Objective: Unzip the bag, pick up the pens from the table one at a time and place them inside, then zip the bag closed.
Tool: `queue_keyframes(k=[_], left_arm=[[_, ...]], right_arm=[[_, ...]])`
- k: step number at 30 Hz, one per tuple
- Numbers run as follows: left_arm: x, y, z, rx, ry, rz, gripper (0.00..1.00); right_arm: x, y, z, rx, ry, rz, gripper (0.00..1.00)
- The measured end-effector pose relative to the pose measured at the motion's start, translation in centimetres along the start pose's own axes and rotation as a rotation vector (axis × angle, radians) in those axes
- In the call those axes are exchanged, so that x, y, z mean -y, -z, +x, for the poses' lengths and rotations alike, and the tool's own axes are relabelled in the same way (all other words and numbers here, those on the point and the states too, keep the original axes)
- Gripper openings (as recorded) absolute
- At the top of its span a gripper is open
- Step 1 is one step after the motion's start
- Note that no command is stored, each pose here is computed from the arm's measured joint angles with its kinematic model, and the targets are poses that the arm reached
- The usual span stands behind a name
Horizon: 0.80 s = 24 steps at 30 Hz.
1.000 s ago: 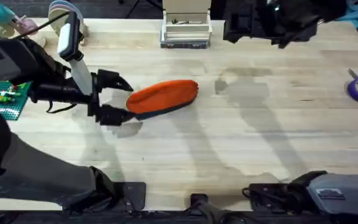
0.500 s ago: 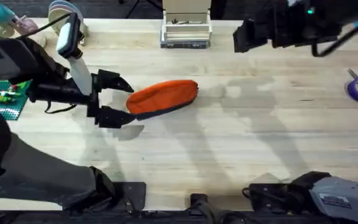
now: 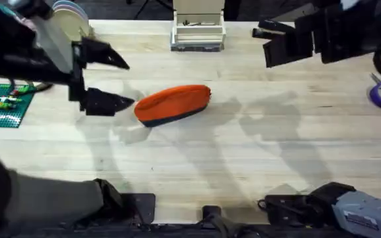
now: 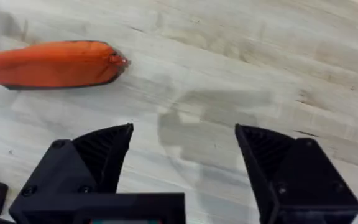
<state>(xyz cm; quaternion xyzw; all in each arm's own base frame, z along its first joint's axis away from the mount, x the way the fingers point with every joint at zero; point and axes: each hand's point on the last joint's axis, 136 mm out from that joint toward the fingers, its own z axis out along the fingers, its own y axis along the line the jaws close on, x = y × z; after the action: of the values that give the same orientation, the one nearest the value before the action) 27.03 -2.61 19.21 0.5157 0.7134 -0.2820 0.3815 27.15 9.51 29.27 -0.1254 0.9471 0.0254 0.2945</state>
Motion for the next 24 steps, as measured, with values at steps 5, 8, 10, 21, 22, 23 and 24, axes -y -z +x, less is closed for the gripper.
queue_keyframes(k=[5, 8, 10, 21, 22, 23, 24], left_arm=[[-0.1, 2.3, -3.4, -0.03, -0.12, -0.126, 0.997], [0.0, 3.3, -4.8, -0.064, -0.16, -0.192, 0.996], [0.2, 3.5, -5.7, -0.096, -0.178, -0.225, 0.996], [2.7, 2.6, -9.7, -0.164, 0.03, -0.354, 0.996], [3.0, 2.5, -10.1, -0.158, 0.059, -0.359, 0.996], [3.3, 2.3, -10.4, -0.154, 0.086, -0.361, 0.996], [3.7, 2.1, -10.7, -0.15, 0.114, -0.36, 0.996]], right_arm=[[0.0, 0.0, 0.1, -0.001, 0.008, 0.0, 0.996], [0.0, 0.0, 0.1, -0.002, 0.009, 0.0, 0.996], [0.0, 0.1, 0.1, -0.003, 0.011, 0.0, 0.997], [0.4, 3.2, 1.1, 0.061, 0.009, -0.007, 0.997], [0.5, 3.5, 1.3, 0.067, 0.008, -0.007, 0.996], [0.5, 3.8, 1.5, 0.07, 0.008, -0.007, 0.995], [0.6, 4.1, 1.7, 0.071, 0.008, -0.008, 0.995]])
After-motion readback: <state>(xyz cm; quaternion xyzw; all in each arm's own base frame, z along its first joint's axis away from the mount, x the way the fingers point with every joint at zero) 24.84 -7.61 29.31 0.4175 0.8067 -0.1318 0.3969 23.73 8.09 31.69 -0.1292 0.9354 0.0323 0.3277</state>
